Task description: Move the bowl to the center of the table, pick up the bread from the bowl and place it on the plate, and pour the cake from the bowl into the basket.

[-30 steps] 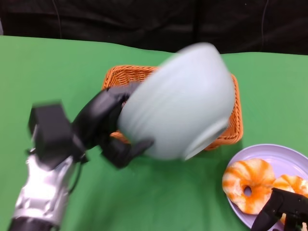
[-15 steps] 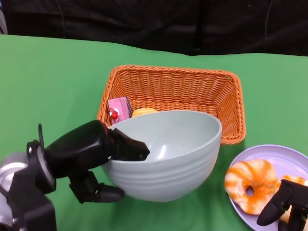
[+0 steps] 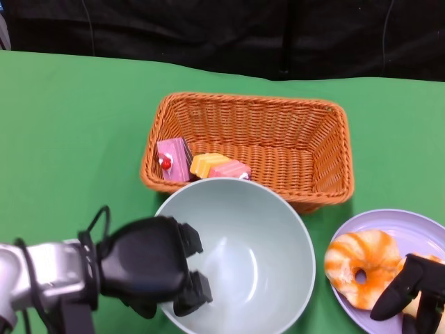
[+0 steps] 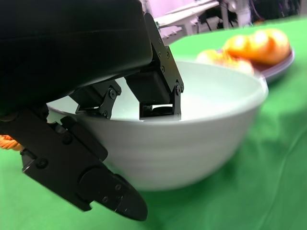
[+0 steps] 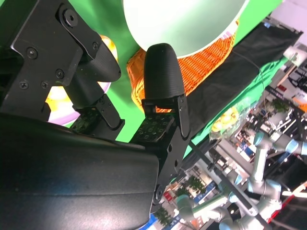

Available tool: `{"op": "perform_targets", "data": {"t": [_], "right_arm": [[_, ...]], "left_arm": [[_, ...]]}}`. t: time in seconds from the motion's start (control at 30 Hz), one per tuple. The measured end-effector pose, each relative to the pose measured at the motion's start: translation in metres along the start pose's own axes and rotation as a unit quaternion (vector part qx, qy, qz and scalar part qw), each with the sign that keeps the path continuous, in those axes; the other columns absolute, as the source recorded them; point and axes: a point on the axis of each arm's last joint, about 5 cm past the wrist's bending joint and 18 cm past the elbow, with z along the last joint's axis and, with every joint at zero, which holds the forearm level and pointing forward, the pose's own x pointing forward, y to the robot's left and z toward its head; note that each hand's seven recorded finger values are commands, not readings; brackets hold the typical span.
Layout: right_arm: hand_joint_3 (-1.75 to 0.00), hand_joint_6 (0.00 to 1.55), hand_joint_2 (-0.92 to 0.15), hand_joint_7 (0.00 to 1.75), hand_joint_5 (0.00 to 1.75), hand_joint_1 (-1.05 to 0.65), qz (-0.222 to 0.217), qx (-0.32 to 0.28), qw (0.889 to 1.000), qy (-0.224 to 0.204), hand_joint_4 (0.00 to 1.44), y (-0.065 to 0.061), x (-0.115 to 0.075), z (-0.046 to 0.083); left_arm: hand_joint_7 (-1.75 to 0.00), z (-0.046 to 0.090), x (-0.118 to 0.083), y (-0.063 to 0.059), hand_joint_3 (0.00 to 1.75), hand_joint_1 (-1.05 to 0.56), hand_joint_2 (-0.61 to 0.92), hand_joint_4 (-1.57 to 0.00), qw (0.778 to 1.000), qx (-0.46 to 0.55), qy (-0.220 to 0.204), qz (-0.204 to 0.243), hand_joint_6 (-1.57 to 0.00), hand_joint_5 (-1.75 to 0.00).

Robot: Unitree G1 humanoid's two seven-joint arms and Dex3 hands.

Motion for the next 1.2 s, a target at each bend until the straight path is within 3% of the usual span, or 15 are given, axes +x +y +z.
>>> {"op": "perform_targets", "data": {"t": [0.1, 0.17, 0.27, 0.43, 0.6, 0.7, 0.9, 1.0, 1.03, 1.1, 1.13, 1.2], "right_arm": [[-1.75, 0.91, -0.10, 1.41, 1.74, 0.11, -0.011, 0.021, 1.000, -0.012, 1.02, 0.000, 0.003, 0.004], [-1.75, 0.91, -0.09, 1.41, 1.74, 0.11, -0.015, 0.027, 0.999, -0.019, 1.02, 0.000, 0.005, 0.006], [-1.75, 0.91, -0.09, 1.41, 1.74, 0.11, -0.015, 0.036, 0.999, -0.024, 1.01, 0.002, 0.008, 0.007], [-1.75, 0.91, -0.11, 1.41, 1.71, 0.12, -0.013, 0.050, 0.998, -0.031, 1.03, 0.006, 0.012, 0.010], [-1.75, 0.91, -0.11, 1.41, 1.73, 0.10, -0.013, 0.058, 0.997, -0.039, 1.03, 0.008, 0.015, 0.011], [-1.75, 0.89, -0.12, 1.43, 1.75, 0.10, -0.009, 0.069, 0.997, -0.042, 1.01, 0.009, 0.016, 0.013], [-1.73, 0.87, -0.14, 1.41, 1.75, 0.05, 0.000, 0.085, 0.995, -0.053, 0.99, 0.010, 0.020, 0.014], [-1.68, 0.86, -0.17, 1.38, 1.75, 0.05, 0.015, 0.105, 0.992, -0.062, 0.96, 0.013, 0.023, 0.015], [-1.64, 0.86, -0.19, 1.36, 1.75, 0.04, 0.022, 0.112, 0.991, -0.063, 0.95, 0.014, 0.023, 0.015], [-1.62, 0.87, -0.20, 1.34, 1.74, 0.03, 0.030, 0.122, 0.990, -0.064, 0.94, 0.017, 0.024, 0.015], [-1.59, 0.86, -0.23, 1.33, 1.73, 0.02, 0.032, 0.125, 0.990, -0.066, 0.93, 0.018, 0.024, 0.015], [-1.54, 0.84, -0.26, 1.32, 1.73, -0.01, 0.034, 0.130, 0.988, -0.069, 0.91, 0.020, 0.025, 0.014]], "left_arm": [[-0.30, 0.003, 0.004, -0.008, 0.00, -0.42, 0.82, -0.94, 0.999, 0.028, 0.017, -0.012, -1.19, -1.62], [-0.09, 0.005, 0.007, -0.006, 0.02, -0.43, 0.89, -0.90, 0.998, 0.036, 0.032, -0.036, -1.01, -0.74], [-0.01, 0.010, 0.011, 0.000, 0.14, -0.45, 0.92, -0.64, 0.994, 0.013, 0.060, -0.086, -0.63, -0.24], [0.00, 0.014, 0.012, 0.019, 0.19, -0.57, 0.92, -0.46, 0.983, -0.092, 0.072, -0.139, -0.44, -0.08], [0.00, 0.011, 0.002, 0.048, 0.24, -0.70, 0.92, -0.43, 0.963, -0.216, 0.071, -0.144, -0.41, -0.07], [-0.04, 0.006, -0.009, 0.068, 0.25, -0.70, 0.92, -0.53, 0.942, -0.296, 0.058, -0.147, -0.50, -0.12], [-0.13, -0.008, -0.031, 0.092, 0.19, -0.65, 0.92, -0.80, 0.864, -0.495, 0.003, -0.098, -0.72, -0.30], [-0.18, -0.011, -0.048, 0.099, 0.20, -0.60, 0.92, -0.88, 0.811, -0.583, -0.035, -0.021, -0.83, -0.43], [-0.25, -0.009, -0.053, 0.101, 0.26, -0.50, 0.92, -0.80, 0.797, -0.602, -0.039, 0.018, -0.86, -0.71], [-0.40, 0.000, -0.054, 0.097, 0.31, -0.43, 0.92, -0.68, 0.767, -0.632, -0.033, 0.108, -0.82, -1.00], [-0.73, 0.005, -0.053, 0.092, 0.42, -0.31, 0.89, -0.66, 0.753, -0.643, -0.020, 0.140, -0.73, -1.21], [-1.10, 0.018, -0.047, 0.081, 0.84, -0.20, 0.67, -0.68, 0.722, -0.658, 0.027, 0.214, -0.64, -1.36]]}}
